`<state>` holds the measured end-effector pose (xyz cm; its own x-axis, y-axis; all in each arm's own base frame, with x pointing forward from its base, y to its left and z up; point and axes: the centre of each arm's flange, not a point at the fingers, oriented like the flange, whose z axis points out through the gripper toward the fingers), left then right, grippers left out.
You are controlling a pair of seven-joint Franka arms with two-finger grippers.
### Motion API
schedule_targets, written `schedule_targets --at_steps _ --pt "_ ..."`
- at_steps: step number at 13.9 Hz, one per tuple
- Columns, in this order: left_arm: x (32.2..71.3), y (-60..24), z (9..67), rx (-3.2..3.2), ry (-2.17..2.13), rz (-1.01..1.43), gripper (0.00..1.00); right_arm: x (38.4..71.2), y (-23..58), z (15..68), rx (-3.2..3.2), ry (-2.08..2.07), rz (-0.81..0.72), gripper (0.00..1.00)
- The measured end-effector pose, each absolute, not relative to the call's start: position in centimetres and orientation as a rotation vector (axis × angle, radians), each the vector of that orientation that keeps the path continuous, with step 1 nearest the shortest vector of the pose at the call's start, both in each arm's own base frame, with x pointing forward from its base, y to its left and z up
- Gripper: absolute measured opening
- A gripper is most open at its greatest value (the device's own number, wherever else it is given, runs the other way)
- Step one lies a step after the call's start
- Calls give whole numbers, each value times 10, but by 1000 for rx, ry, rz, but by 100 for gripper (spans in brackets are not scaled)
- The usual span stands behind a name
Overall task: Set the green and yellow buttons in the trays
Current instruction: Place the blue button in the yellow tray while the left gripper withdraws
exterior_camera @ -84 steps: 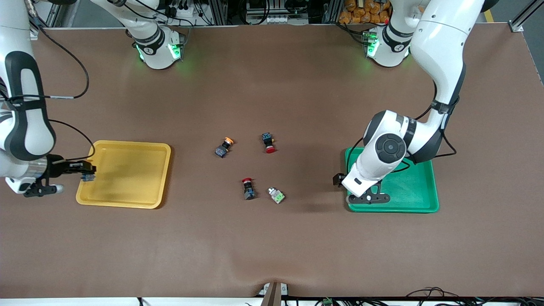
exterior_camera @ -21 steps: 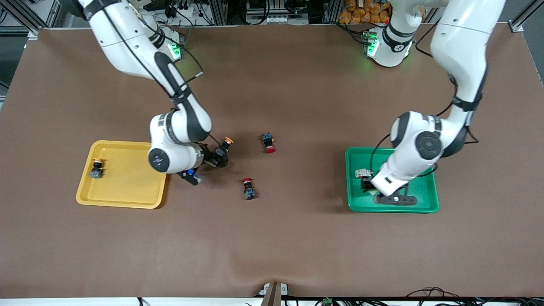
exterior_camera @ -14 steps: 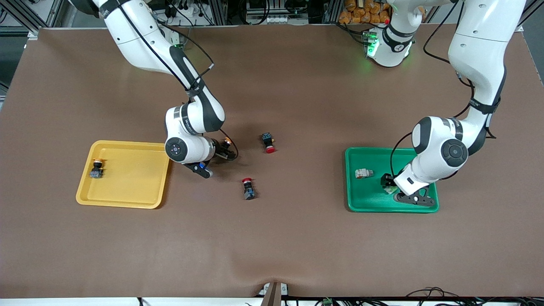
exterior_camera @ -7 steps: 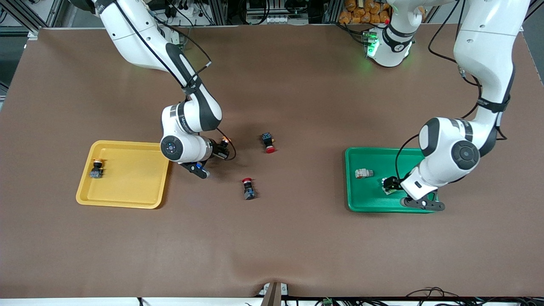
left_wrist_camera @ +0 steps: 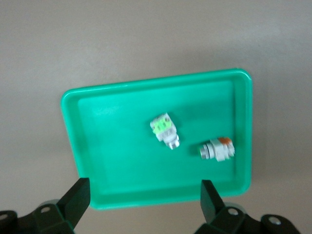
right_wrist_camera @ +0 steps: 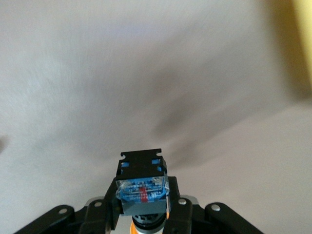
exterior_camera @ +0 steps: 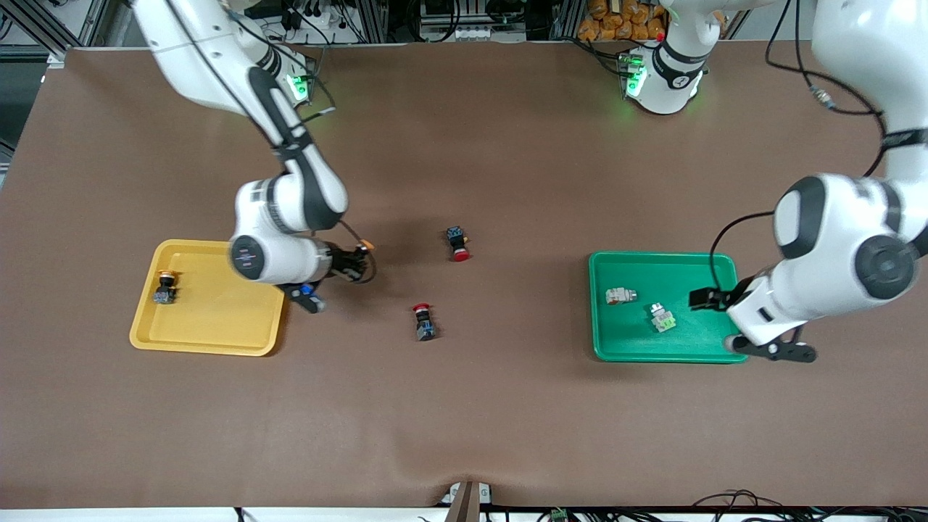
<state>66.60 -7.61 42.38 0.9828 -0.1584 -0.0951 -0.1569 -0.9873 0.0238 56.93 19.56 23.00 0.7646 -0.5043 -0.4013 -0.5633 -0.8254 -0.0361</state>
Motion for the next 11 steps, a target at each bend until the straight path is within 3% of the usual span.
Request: schedule_targets --at_steps 6,11 --pt "604 -79 571 3171 -241 -116 100 630 12 295 -2731 586 588 41" --pt "548 -51 649 3185 -149 -98 100 648 -15 286 -2895 299 531 44"
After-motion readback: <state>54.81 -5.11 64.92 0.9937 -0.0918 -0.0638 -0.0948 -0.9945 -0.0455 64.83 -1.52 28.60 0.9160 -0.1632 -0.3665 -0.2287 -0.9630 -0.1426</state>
